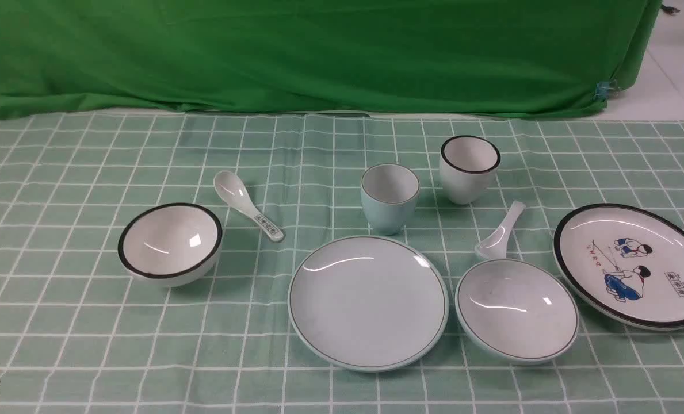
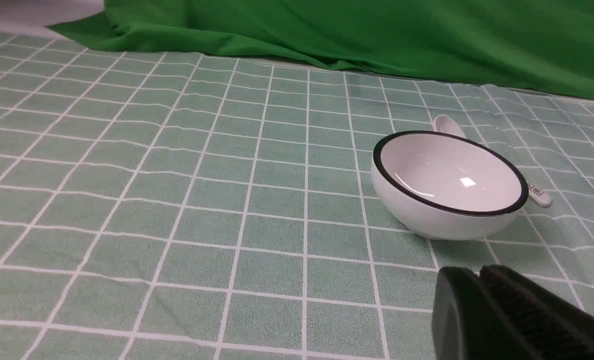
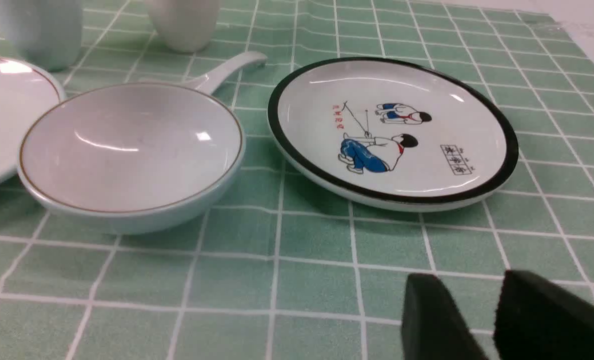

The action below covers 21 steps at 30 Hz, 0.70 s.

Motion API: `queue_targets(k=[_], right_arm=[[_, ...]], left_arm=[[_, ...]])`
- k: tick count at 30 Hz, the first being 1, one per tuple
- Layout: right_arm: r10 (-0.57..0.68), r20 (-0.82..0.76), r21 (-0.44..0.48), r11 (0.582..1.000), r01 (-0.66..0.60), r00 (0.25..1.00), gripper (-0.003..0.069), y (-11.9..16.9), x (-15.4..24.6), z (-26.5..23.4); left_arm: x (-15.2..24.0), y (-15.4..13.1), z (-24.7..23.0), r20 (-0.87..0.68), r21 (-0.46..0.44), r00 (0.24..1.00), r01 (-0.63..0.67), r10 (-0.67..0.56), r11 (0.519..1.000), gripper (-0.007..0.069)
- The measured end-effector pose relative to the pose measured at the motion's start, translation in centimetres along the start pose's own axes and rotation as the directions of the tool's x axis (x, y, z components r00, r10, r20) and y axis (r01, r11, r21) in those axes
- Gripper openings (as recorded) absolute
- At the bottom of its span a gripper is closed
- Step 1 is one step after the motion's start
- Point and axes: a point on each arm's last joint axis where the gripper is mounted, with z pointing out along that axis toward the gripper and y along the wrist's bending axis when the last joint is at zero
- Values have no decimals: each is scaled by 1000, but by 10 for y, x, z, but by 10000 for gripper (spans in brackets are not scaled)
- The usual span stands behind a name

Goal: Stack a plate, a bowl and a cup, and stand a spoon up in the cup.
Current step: Use the right arm to grab a blue rice bowl

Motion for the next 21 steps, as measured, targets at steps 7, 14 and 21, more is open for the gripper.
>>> queue_targets(k=[7, 14, 21], right_arm=[[0, 0, 0, 1000, 0, 1000, 242, 0, 0, 0], [0, 0, 0, 1000, 0, 1000, 242, 0, 0, 0], [0, 0, 0, 1000, 0, 1000, 242, 0, 0, 0]], left_arm=[[0, 0, 0, 0, 0, 1000, 1, -1, 1000, 18], [0, 0, 0, 0, 0, 1000, 1, -1, 1000, 18], [-1, 0, 0, 11, -1, 1000, 1, -1, 1000, 18]])
